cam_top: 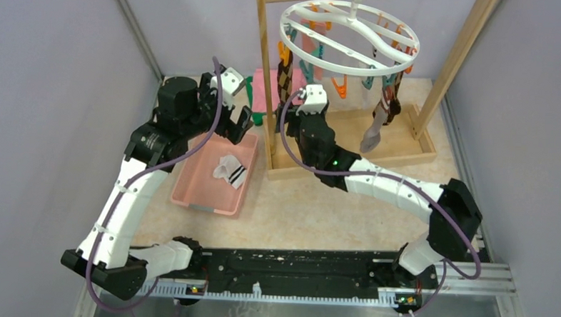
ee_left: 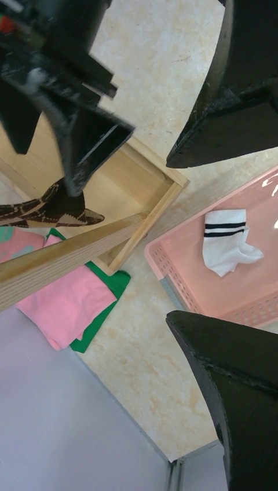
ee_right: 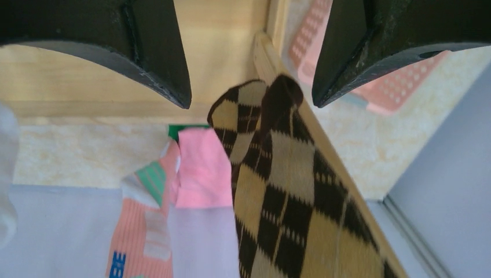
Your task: Remove the socks clipped to the hanger
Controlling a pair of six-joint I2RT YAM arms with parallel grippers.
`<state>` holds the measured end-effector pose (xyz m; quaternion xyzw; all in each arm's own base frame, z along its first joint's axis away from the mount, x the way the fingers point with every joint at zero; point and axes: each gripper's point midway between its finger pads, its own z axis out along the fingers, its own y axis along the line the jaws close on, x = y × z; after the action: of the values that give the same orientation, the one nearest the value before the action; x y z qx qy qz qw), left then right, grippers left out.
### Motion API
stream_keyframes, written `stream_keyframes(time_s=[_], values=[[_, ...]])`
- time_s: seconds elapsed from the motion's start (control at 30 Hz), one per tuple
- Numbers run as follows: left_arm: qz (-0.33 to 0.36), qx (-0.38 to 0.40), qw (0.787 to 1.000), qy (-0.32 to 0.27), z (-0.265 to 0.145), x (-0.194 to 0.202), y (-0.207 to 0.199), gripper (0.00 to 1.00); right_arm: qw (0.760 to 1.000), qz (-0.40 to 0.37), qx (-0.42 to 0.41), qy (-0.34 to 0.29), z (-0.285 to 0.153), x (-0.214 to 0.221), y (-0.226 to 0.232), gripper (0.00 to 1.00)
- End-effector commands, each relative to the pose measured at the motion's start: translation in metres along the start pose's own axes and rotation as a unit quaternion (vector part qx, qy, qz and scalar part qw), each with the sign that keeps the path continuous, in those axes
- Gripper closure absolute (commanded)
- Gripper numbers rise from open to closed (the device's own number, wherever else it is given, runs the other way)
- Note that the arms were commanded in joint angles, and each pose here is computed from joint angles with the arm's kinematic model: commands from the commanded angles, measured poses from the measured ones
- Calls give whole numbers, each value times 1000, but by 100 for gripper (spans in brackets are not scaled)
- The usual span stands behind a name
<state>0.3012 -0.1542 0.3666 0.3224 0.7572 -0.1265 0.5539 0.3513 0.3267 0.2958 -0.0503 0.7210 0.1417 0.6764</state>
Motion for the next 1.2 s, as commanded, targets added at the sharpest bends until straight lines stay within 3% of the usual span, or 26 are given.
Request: stream_keyframes(time_s=[0.0,0.07,0.17,0.27,0.73,0.77,0.87,0.9,1.07,1.17], values=[[-1,-22,1000,-14,-13,-4,5,1,996,41,5,-82,26,-62,12,32],[4,-25,1000,-16,-16,-5,6,1,996,42,4,-82,32,-61,15,45],[13,-33,999,-24,-21,-8,8,1,996,45,3,-83,32,-59,15,75],[15,-34,999,-29,-22,-10,9,1,996,46,3,-80,26,-58,9,97],[4,5,999,-38,-11,-11,-4,3,994,100,-19,-50,-61,-46,-48,100],[1,3,999,-39,-11,-13,-3,2,993,100,-25,-48,-64,-43,-48,94],[-5,-1,999,-41,-11,-17,-1,3,994,91,-35,-41,-60,-36,-41,46],[-6,-2,999,-41,-11,-18,-1,3,995,85,-40,-36,-56,-34,-34,39],[-7,-12,999,-35,-15,-19,3,3,994,62,-75,-40,-33,-36,4,22],[-4,-19,999,-35,-17,-19,5,3,995,55,-66,-40,-10,-38,15,21]])
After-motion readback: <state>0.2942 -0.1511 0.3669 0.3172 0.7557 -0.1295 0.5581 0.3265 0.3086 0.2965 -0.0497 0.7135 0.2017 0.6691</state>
